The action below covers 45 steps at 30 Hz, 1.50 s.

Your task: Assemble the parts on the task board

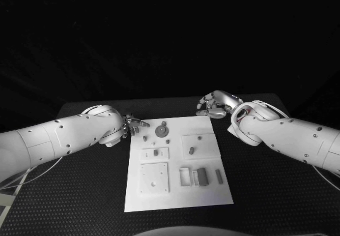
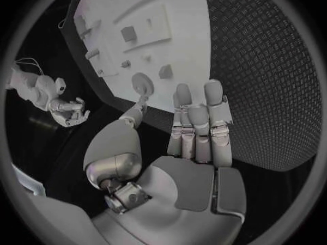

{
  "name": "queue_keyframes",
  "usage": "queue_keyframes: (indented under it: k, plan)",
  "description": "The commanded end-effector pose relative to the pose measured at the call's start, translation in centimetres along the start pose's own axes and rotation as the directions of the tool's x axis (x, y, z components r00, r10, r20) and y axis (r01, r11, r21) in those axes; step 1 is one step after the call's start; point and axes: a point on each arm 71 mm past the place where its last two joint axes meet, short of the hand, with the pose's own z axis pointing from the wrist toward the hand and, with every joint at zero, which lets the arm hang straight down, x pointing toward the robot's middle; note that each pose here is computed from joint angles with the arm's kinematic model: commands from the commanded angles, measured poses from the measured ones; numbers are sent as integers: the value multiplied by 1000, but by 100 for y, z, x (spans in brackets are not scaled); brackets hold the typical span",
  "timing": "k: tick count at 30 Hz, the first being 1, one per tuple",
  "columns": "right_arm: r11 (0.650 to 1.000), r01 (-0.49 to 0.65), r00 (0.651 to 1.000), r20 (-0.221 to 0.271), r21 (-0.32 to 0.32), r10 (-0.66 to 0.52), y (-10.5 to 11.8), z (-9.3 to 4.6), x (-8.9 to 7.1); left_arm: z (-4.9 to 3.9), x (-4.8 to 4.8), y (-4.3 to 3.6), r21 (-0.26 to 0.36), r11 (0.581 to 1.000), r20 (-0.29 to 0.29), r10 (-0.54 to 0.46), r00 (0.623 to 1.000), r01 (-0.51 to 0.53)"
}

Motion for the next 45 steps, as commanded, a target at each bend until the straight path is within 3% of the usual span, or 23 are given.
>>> queue_keyframes:
  k: [1,7,17,26,45]
  plan:
    - [1000,0,1000,-8,-4,0,12,5,11,18,64,-24,-15,999,-87,41,995,-43]
    - [1000,0,1000,-10,-4,0,13,10,15,39,101,-78,-2,999,-122,49,991,-49]
    - [1000,0,1000,-11,-3,0,13,10,16,71,112,-60,-18,998,-153,49,987,-52]
    - [1000,-1,1000,-13,-4,1,15,9,22,80,162,-97,-9,998,-173,60,983,-63]
    - [1000,-1,1000,-13,-2,1,10,7,25,107,178,-136,-6,998,-170,61,984,-62]
